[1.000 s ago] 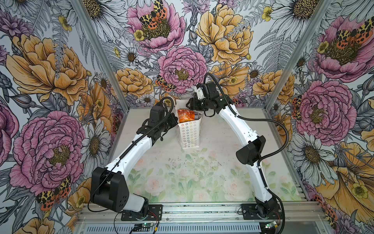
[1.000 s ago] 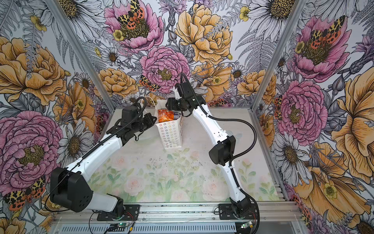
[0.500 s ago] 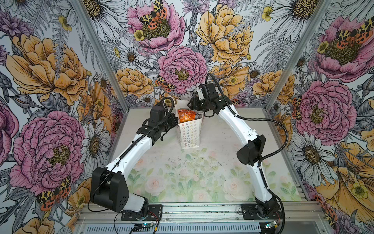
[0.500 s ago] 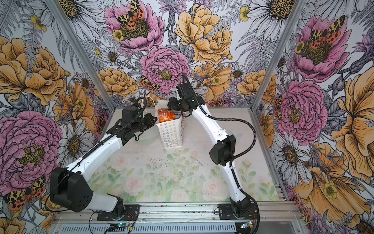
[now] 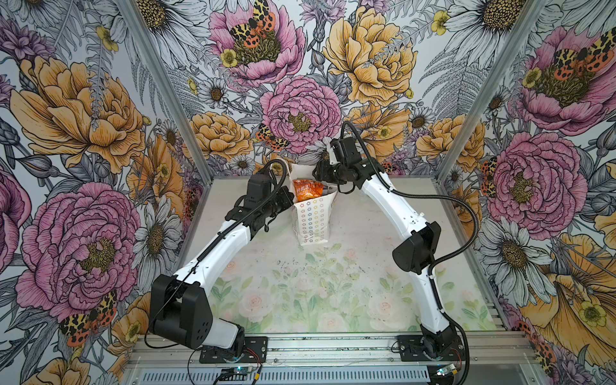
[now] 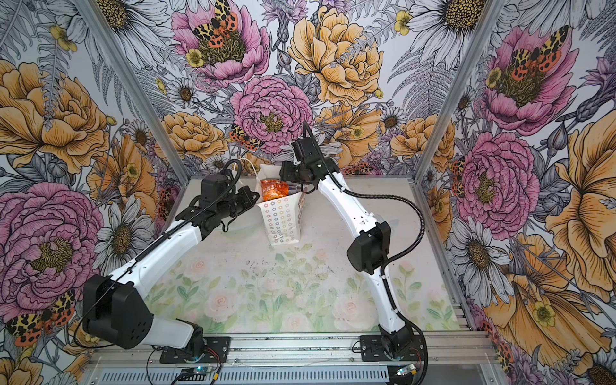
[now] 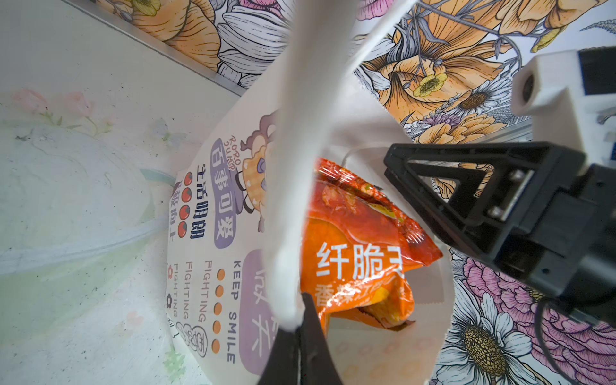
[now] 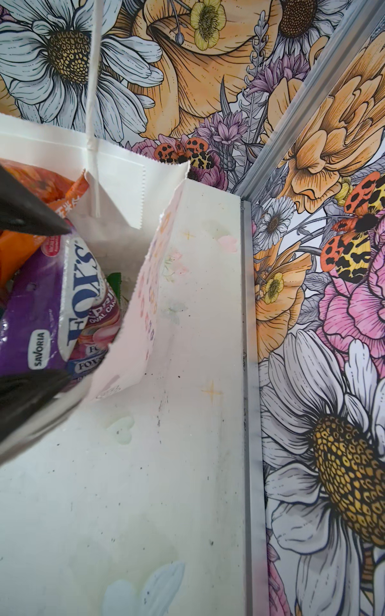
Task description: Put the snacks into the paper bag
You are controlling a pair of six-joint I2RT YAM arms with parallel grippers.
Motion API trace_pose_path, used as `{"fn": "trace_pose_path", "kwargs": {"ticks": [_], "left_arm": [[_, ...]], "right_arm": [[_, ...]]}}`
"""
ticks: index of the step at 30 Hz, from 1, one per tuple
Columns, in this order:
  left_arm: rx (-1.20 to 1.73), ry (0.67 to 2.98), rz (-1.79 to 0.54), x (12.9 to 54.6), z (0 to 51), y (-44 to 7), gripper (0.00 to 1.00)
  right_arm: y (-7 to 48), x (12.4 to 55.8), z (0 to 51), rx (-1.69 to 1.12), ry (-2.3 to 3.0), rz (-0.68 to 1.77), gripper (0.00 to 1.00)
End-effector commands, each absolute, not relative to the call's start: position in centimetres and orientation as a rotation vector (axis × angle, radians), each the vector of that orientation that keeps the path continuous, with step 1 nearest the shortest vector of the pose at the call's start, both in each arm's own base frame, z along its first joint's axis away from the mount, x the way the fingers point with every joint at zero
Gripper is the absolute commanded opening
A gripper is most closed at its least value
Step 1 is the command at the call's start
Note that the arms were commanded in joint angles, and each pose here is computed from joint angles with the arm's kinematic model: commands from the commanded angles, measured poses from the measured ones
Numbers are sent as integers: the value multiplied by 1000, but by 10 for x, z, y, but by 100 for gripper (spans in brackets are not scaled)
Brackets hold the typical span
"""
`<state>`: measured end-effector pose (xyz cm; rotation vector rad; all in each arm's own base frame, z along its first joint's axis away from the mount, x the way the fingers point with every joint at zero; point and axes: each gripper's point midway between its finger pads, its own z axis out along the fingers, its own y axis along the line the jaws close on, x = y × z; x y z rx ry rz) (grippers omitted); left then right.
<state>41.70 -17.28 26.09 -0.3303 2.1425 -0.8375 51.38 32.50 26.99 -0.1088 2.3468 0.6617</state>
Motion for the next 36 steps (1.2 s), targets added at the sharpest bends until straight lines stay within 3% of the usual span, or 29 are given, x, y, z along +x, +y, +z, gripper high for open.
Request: {"fn": "trace_pose_path", "kwargs": {"ticks": [1,17,36], "left_arm": [[-327,2178,-831,417,252,-173,0],[-330,2183,-827,418,249,-173,0],[-336,2178,-823,415,249,-170,0]], "right_arm": [[316,514,248,-63,2418,604,60],[326,540,261,-45,2308,630,60],[294,535,335,-46,2143,555,61]]}}
